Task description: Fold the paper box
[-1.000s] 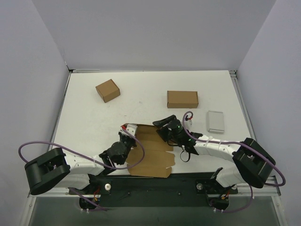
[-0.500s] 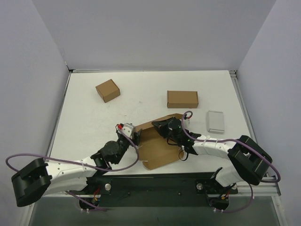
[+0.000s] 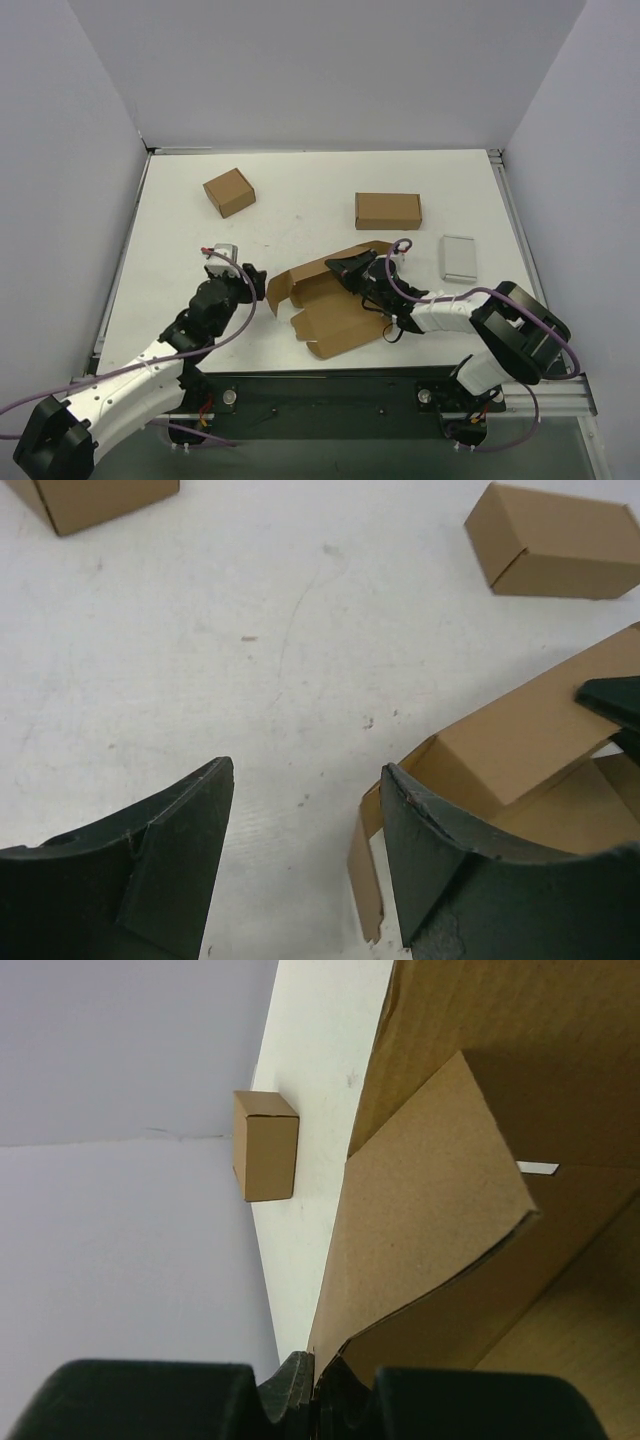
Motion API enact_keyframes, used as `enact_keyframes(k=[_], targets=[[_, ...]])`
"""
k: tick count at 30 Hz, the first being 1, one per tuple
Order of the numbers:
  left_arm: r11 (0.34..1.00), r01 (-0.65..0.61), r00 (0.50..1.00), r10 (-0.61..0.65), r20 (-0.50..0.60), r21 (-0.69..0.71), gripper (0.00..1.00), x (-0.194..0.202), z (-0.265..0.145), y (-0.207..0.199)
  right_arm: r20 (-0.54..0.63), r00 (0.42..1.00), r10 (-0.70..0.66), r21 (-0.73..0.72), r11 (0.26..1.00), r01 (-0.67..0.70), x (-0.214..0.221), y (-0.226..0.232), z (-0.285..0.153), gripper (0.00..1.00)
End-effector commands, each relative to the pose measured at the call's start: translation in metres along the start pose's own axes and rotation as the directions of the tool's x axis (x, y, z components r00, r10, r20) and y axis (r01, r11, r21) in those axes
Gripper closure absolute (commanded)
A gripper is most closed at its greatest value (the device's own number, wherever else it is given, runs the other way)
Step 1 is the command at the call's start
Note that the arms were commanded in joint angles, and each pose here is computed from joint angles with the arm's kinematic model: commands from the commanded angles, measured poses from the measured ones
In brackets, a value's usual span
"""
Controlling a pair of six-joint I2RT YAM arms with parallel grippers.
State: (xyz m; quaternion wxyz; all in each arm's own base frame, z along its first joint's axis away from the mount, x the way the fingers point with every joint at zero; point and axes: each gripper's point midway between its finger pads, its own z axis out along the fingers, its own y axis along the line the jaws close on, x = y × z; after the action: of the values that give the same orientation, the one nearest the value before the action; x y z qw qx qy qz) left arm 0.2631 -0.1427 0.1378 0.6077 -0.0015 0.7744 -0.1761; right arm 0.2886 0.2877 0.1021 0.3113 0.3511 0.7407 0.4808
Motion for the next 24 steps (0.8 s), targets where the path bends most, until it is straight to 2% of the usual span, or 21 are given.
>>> enact_keyframes(k=[1, 6, 8, 14, 24], targets=[[0.993, 0.069, 0.984, -0.083, -0.157, -0.091, 0.30, 0.039, 0.003, 0.021, 0.008, 0.999, -0.035, -0.056, 0.998, 0.036, -0.005, 0.007, -0.001, 1.00], [0.984, 0.072, 0.975, -0.104, -0.195, -0.165, 0.30, 0.049, 0.018, 0.036, 0.011, 0.999, -0.044, -0.066, 0.997, 0.045, -0.006, 0.010, -0.003, 1.00], [0.988, 0.068, 0.972, -0.097, -0.212, -0.141, 0.30, 0.056, 0.027, 0.032, 0.013, 0.999, -0.044, -0.068, 0.997, 0.044, -0.007, 0.011, -0.004, 1.00], [0.996, 0.055, 0.961, -0.034, -0.274, 0.070, 0.35, 0.077, 0.040, -0.004, 0.023, 0.999, -0.044, -0.064, 0.997, 0.046, -0.009, 0.010, -0.004, 1.00], [0.958, 0.021, 0.967, 0.053, -0.250, 0.285, 0.40, 0.080, 0.025, -0.054, 0.045, 0.998, -0.053, -0.034, 0.998, 0.055, -0.013, 0.003, -0.005, 1.00]])
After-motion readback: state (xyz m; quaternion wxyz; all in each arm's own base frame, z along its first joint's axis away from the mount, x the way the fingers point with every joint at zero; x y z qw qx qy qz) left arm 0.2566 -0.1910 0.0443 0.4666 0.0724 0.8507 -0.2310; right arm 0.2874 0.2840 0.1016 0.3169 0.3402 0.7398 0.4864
